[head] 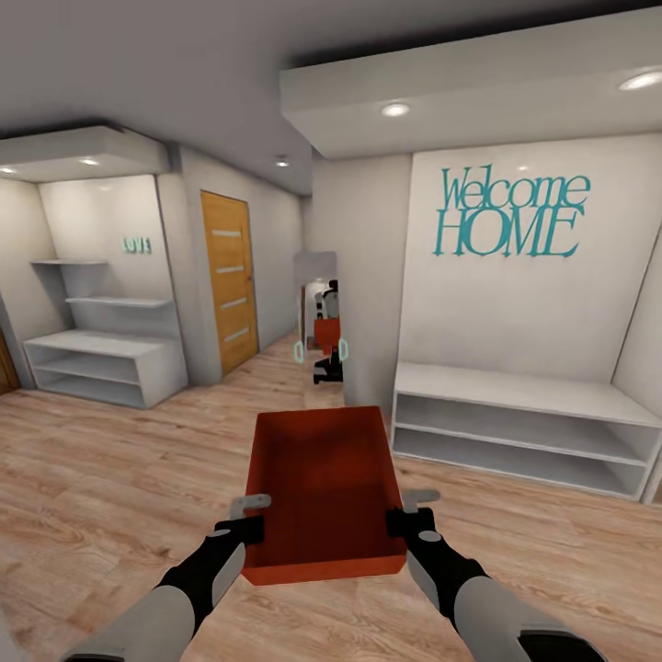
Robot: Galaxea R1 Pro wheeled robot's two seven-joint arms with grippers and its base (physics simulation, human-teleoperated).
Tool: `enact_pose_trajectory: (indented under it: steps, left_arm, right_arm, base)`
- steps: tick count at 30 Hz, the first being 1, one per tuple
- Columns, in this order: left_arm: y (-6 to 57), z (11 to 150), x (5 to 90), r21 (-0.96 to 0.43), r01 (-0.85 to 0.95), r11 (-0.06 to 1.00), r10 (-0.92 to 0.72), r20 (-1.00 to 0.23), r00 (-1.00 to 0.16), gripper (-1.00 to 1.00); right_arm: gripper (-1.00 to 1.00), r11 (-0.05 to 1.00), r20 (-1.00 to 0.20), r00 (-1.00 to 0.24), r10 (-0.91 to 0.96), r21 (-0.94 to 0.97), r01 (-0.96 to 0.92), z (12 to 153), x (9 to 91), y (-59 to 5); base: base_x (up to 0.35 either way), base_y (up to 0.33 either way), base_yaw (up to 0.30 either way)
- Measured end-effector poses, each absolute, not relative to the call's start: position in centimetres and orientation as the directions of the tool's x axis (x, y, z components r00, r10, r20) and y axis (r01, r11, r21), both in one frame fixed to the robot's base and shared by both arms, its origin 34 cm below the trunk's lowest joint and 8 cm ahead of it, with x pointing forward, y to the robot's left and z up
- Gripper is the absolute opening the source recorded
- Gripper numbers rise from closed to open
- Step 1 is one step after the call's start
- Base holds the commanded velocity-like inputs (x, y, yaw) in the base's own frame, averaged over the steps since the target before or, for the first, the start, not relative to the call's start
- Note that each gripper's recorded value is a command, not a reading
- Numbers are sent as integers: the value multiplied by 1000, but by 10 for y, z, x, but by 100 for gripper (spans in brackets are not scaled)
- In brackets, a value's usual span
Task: Move the two storage containers from the living room to the garage. In the garage, place one container on the floor and stack the other container on top of it (either order is fine).
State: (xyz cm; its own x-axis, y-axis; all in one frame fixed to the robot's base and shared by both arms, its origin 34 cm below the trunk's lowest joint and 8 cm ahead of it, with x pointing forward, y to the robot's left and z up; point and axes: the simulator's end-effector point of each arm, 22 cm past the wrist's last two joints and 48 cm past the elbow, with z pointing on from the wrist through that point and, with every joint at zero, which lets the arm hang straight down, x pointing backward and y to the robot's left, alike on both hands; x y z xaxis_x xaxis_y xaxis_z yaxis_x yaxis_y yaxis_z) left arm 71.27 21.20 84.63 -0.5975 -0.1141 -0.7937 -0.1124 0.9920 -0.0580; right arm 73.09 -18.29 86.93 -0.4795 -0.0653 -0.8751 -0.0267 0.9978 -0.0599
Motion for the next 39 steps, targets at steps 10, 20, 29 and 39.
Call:
enact_pose_trajectory:
  steps: [10,20,29,39]
  left_arm:
    - [212,846,713,-58,-112,992,-114,-794,-597,-100]
    - [212,846,713,-58,-113,992,-114,-794,-597,-100]
    - [212,847,713,-58,-113,992,-114,-794,-597,-100]
    - [212,845,712,-57,-113,992,-114,-789,-604,-100]
  right_arm:
    - [-100,998,-875,-479,-65,-59,-27,869,731,-183]
    - [-100,998,-875,-479,-65,-59,-27,869,731,-183]
    - [-100,998,-875,-479,-65,-59,-27,869,731,-183]
    - [-100,998,-871,-486,-66,-60,-27,868,730,-183]
  base:
    - [322,0,0]
    - [321,0,122]
    - [322,0,265]
    - [321,0,52]
